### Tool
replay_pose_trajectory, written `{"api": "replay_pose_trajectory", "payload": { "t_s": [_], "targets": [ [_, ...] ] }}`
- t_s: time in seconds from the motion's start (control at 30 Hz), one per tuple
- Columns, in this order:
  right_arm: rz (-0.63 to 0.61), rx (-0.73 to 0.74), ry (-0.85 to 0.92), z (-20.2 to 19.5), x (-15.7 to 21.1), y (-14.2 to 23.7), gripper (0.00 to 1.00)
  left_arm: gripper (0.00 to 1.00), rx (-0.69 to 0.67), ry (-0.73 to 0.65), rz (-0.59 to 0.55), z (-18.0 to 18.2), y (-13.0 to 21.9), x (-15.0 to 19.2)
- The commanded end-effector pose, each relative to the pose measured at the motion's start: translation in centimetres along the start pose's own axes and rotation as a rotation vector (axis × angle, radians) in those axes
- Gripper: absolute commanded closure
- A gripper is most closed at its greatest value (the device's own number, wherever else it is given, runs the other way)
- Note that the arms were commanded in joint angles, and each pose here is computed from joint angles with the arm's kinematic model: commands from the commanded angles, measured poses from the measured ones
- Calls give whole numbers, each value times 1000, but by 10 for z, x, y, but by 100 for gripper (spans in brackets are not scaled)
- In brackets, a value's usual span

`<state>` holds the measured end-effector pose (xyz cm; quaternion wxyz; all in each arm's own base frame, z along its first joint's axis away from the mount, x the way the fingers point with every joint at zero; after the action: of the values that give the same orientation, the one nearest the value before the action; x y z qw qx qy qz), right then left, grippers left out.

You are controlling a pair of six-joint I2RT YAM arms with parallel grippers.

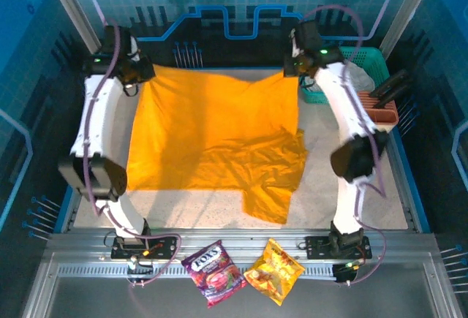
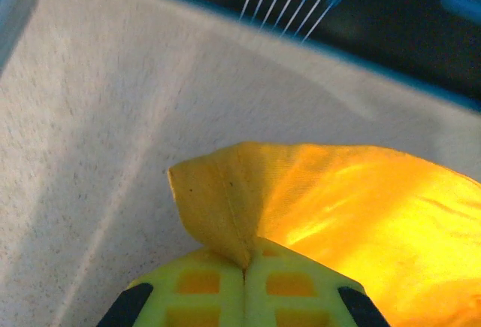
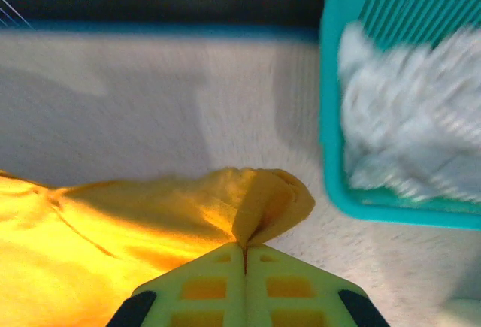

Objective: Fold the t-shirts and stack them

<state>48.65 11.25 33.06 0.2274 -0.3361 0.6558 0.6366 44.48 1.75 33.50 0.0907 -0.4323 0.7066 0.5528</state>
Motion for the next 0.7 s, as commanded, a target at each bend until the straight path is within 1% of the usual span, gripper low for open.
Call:
{"api": "replay_pose_trajectory", "payload": {
  "t_s": [0.0, 0.13, 0.2, 0.27, 0.37, 0.53, 0.67],
  "targets": [
    [-188, 75, 44, -25, -21, 105, 100, 100, 97, 1, -30, -16, 82, 5],
    [-351, 89, 65, -41, -20, 205, 100, 100, 188, -20, -106, -26, 149, 10],
    [-432, 94, 70, -49, -15, 251, 100, 98, 223, -37, -151, -28, 180, 14],
    [-512, 103, 60, -59, -6, 298, 100, 97, 244, -54, -198, -27, 210, 19],
    [-612, 113, 32, -73, 10, 359, 100, 96, 281, -85, -264, -26, 253, 27],
    [-757, 93, -24, -89, 42, 437, 100, 97, 348, -123, -407, -21, 324, 45],
    [-848, 55, -61, -95, 69, 482, 100, 95, 396, -139, -522, -13, 375, 65]
  ]
}}
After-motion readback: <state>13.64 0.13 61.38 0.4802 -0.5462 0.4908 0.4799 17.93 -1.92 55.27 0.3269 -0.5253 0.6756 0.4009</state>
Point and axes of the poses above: each hand's point on the last joint's axis, 136 mm out from that joint toward the fingers, its own y axis back along the fingers, its own z axis along the line the jaws close on, x = y × z, the point moved 1 cm from there along y, back along the fingers, and after that the axes turned 8 degrees about y, right-handed, at the moved point
